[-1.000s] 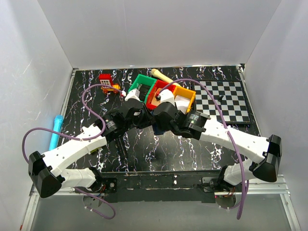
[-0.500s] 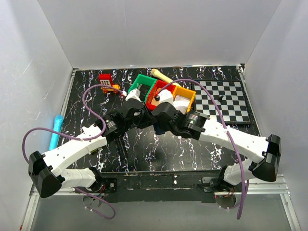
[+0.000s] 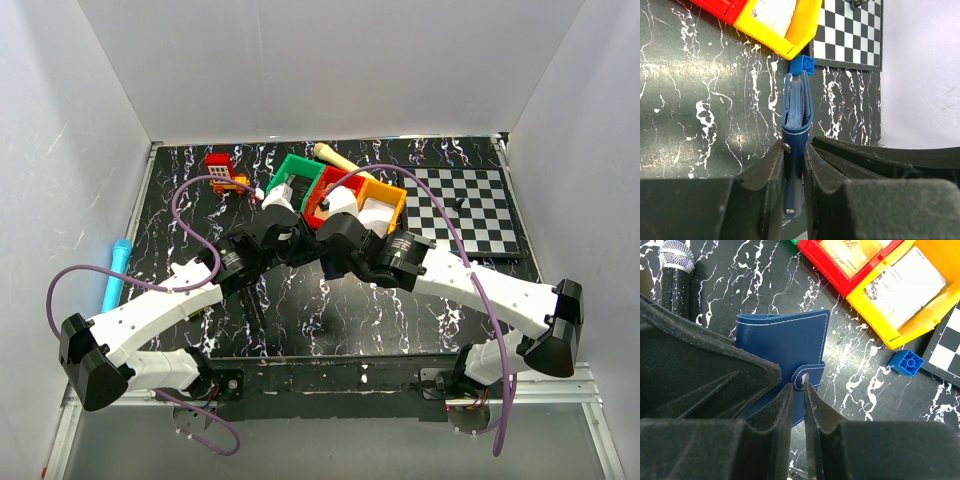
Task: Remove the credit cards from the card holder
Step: Open the card holder at the center of the board.
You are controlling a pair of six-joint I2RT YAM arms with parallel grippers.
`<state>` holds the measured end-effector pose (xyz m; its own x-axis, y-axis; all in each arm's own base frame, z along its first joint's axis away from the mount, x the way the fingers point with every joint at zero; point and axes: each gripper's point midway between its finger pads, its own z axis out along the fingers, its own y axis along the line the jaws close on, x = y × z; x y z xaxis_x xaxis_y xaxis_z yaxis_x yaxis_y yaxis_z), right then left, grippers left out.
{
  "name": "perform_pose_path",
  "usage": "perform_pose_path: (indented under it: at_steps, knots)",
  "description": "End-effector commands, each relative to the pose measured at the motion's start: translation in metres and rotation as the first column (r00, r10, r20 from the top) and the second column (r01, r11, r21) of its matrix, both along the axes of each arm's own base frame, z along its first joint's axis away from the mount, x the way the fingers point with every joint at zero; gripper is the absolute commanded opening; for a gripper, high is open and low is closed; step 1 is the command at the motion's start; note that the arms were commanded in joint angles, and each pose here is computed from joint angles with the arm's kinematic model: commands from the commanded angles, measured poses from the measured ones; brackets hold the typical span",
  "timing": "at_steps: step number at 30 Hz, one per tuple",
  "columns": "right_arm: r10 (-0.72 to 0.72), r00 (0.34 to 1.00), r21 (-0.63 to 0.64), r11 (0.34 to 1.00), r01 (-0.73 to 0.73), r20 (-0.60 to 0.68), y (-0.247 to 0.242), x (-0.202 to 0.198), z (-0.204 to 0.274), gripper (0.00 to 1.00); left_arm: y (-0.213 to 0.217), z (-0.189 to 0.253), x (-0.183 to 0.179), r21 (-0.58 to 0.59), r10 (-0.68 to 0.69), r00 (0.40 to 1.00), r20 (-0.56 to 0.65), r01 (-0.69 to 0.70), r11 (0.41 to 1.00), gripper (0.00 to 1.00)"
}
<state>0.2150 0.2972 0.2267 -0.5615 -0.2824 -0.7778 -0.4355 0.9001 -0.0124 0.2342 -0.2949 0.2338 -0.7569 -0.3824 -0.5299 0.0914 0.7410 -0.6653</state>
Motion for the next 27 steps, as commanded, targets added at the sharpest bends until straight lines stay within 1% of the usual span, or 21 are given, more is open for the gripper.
perform_pose_path:
  at_steps: [1,5,7,8,16,27]
  knots:
    - [-0.029,0.999,-0.027,0.999,0.030,0.031,-0.004,0.010,0.001,0.20,-0.010,0.036,-0.017,-0.115,-0.070,0.996,0.057,0.076,0.990,0.00]
    - [-0.017,0.999,-0.028,0.999,0.018,0.029,-0.005,0.009,0.000,0.11,-0.009,0.038,-0.017,-0.116,-0.070,0.995,0.064,0.077,0.990,0.00]
    - [-0.014,0.999,-0.026,1.000,0.015,0.029,-0.006,0.009,0.000,0.03,-0.008,0.038,-0.017,-0.115,-0.069,0.995,0.067,0.077,0.990,0.00]
    - [-0.012,1.000,-0.022,1.000,0.012,0.029,-0.006,0.009,0.000,0.01,-0.008,0.039,-0.017,-0.115,-0.070,0.995,0.069,0.078,0.990,0.00]
    - [-0.021,1.000,-0.018,1.000,0.021,0.022,-0.012,0.011,0.000,0.01,-0.005,0.040,-0.018,-0.109,-0.064,0.995,0.079,0.072,0.991,0.00]
    - [-0.047,0.998,-0.003,0.999,0.047,0.039,-0.027,0.013,0.003,0.01,0.008,0.028,-0.014,-0.060,-0.013,0.998,0.064,0.017,0.998,0.00]
